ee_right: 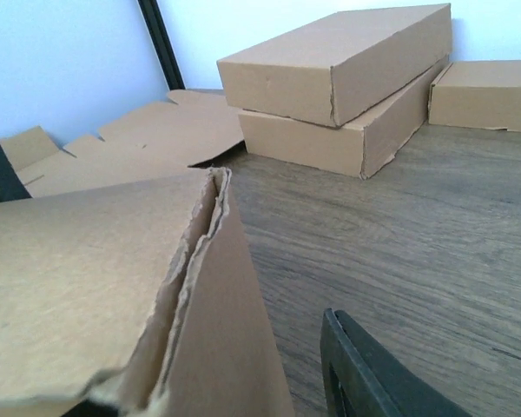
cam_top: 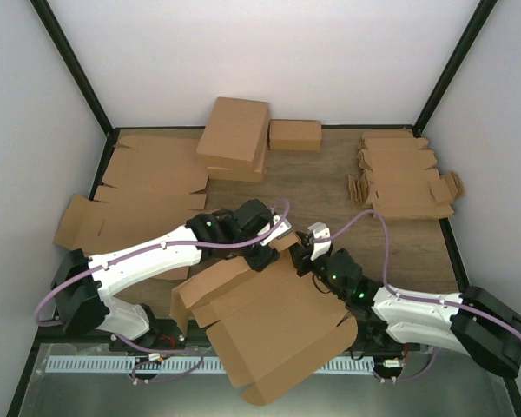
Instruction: Fold the paper box
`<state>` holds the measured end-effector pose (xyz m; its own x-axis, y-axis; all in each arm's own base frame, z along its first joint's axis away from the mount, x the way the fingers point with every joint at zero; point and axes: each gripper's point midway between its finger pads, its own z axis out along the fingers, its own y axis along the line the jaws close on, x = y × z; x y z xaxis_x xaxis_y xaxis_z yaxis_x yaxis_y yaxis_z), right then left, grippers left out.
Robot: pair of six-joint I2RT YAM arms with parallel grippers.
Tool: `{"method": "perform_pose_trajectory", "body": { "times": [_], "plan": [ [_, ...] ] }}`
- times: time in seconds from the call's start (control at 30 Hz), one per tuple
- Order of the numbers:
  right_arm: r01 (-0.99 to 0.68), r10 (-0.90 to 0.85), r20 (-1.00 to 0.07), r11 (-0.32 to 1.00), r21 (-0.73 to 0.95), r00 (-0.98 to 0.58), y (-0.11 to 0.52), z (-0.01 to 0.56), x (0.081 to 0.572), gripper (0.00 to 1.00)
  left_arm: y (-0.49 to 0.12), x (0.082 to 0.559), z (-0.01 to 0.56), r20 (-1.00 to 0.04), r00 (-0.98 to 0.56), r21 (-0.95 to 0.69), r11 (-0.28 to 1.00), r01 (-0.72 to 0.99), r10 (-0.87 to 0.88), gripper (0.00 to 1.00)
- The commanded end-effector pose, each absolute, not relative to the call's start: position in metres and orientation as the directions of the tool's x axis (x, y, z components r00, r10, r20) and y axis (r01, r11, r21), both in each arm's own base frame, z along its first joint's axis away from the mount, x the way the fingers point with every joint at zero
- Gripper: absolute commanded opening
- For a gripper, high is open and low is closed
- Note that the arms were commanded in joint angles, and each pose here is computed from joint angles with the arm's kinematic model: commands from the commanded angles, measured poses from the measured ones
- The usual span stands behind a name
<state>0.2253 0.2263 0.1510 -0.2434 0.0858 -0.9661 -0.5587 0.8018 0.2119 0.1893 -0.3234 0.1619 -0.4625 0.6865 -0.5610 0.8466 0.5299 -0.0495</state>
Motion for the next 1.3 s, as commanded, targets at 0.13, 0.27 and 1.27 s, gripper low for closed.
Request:
{"method": "perform_pose_trajectory", "body": {
  "times": [0.13, 0.27, 1.27],
  "plan": [
    [-0.587, 0.106, -0.984, 0.791, 0.171, -0.144, 0.235, 0.181, 0.232, 0.15, -0.331, 0.172, 0.172, -0.569, -0.457, -0.129, 0.475, 0.871, 0.684, 0.62],
    [-0.605, 0.127, -0.985, 0.778, 0.17, -0.113, 0.237, 0.189, 0.23, 0.15, -0.331, 0.172, 0.169, -0.561, -0.463, -0.133, 0.478, 0.868, 0.686, 0.62],
    [-0.332, 0.169, -0.972, 0.919, 0.215, -0.161, 0.183, 0.191, 0.279, 0.01, -0.282, 0.212, 0.32, -0.825, -0.499, -0.14, 0.759, 0.636, 0.266, 1.0]
  ]
}}
